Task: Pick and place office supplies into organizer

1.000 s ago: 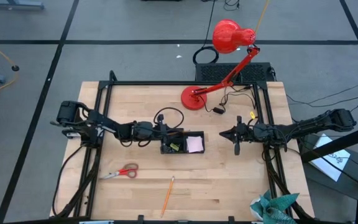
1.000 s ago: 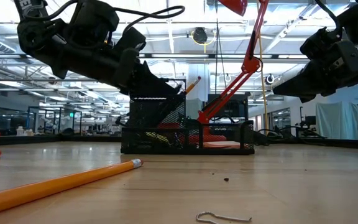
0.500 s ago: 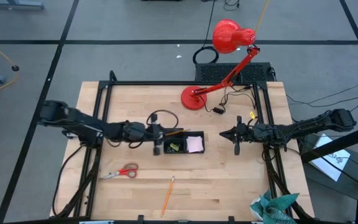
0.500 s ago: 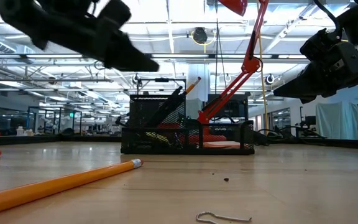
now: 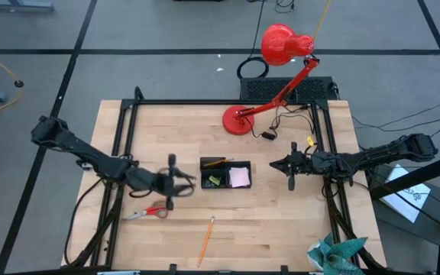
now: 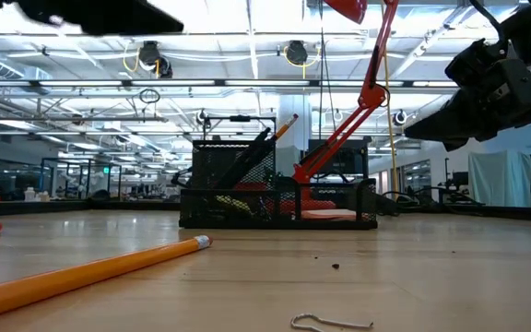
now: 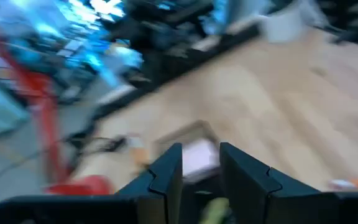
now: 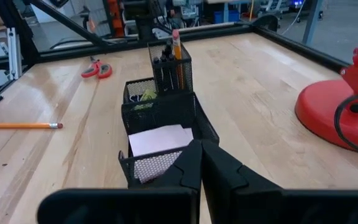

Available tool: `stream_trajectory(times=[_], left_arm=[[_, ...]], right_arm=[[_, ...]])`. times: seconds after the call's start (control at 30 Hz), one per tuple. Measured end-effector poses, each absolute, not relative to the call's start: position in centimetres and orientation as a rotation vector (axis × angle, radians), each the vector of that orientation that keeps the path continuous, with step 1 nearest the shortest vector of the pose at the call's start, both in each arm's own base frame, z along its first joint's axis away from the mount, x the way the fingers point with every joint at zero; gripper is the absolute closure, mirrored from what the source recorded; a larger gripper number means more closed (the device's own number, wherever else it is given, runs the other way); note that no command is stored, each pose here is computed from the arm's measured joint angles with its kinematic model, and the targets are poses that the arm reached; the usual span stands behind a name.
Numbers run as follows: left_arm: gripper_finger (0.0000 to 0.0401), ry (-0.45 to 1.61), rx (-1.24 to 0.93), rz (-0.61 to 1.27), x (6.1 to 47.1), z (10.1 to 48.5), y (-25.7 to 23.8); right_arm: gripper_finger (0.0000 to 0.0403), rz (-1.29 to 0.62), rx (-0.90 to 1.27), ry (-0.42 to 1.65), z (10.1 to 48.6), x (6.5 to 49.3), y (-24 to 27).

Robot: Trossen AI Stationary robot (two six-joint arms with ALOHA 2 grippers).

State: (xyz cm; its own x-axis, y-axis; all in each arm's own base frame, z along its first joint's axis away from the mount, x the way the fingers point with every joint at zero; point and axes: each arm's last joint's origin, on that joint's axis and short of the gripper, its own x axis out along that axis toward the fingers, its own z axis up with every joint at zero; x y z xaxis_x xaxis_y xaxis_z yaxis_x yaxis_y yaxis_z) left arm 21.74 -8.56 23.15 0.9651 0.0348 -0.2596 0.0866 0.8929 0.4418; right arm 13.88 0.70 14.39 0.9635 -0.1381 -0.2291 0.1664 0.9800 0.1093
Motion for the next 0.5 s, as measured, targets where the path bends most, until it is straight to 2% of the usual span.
stream_trajectory(times=[0.13, 0.27, 0.37, 0.5], left_arm=[[0.0286, 0.185, 0.496, 0.066, 19.6, 26.0, -7.1], [0.0286, 0.078, 0.424, 0.062, 15.7, 28.2, -5.9], [0.0286, 0.007, 0.38, 0.034, 13.9, 27.3, -5.5], [0.0286, 0.039, 0.311, 0.127, 13.1, 23.5, -4.9]], right_arm=[[0.0401, -0.12, 0.102, 0.178, 14.9, 14.0, 0.8], [0.0401, -0.083, 0.096, 0.105, 15.6, 14.0, 0.9], [0.0401, -0.06, 0.084, 0.084, 15.9, 14.0, 1.0], [0.0401, -0.058, 0.074, 0.08, 15.9, 14.0, 1.0]])
